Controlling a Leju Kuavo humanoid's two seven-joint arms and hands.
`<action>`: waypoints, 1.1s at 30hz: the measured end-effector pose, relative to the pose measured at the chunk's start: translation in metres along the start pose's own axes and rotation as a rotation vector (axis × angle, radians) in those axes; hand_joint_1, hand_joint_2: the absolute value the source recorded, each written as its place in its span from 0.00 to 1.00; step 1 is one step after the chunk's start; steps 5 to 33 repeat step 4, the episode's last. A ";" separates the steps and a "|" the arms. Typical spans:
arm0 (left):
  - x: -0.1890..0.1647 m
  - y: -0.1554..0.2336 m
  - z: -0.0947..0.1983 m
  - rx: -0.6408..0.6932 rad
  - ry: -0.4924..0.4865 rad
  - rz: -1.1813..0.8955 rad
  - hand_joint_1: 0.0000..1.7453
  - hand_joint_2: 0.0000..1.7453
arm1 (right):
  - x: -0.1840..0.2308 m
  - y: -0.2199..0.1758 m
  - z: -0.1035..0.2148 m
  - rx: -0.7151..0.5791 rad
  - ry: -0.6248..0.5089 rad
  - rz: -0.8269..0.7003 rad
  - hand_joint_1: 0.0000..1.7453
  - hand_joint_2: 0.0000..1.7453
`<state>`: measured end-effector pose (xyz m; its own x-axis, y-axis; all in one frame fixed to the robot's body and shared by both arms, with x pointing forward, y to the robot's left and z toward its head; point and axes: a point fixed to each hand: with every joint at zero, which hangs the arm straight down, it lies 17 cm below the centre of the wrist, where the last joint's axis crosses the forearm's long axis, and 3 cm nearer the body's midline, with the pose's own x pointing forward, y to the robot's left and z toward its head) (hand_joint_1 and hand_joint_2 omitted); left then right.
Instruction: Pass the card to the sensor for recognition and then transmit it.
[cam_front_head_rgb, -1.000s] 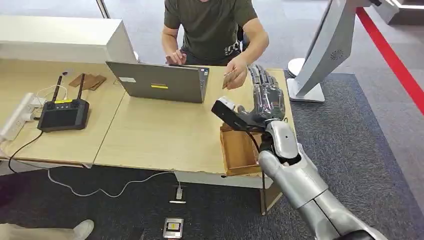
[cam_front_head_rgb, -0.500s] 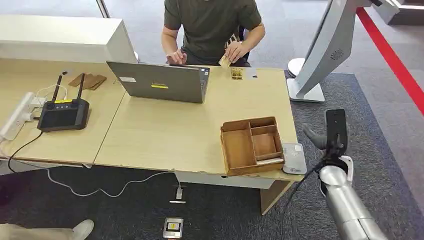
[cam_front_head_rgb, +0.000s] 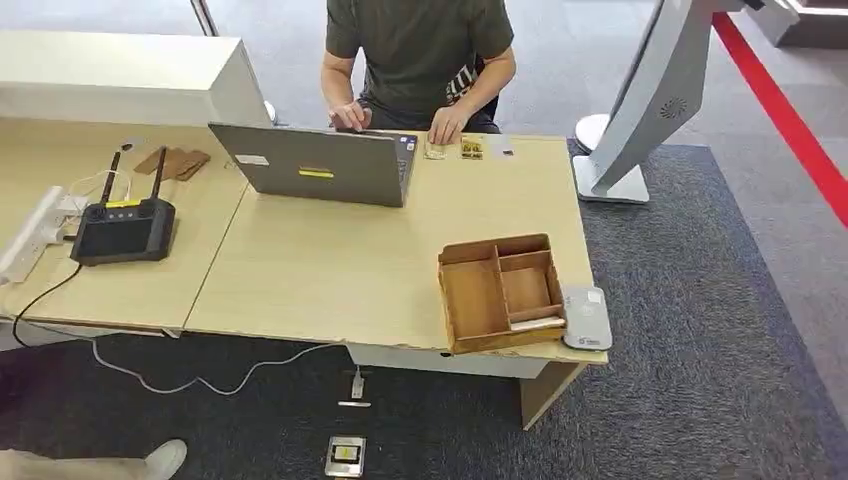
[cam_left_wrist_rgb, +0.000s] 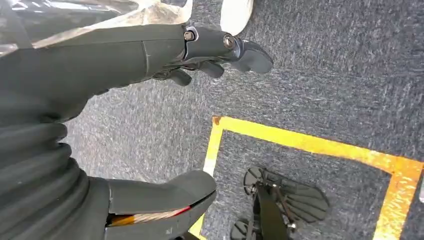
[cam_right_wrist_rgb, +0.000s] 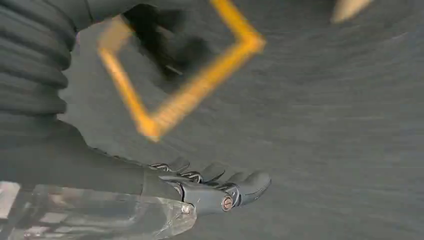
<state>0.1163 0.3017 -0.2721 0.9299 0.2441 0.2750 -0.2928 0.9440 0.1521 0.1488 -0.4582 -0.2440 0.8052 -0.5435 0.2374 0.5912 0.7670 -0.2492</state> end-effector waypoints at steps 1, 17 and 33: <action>0.000 0.001 0.000 0.001 0.001 0.005 0.00 1.00 | -0.025 0.003 -0.001 0.004 0.065 -0.023 0.00 1.00; 0.002 0.002 0.000 0.004 -0.003 0.018 0.00 1.00 | -0.049 0.026 0.001 0.095 0.064 -0.024 0.00 1.00; 0.002 0.002 0.000 0.004 -0.003 0.018 0.00 1.00 | -0.049 0.026 0.001 0.095 0.064 -0.024 0.00 1.00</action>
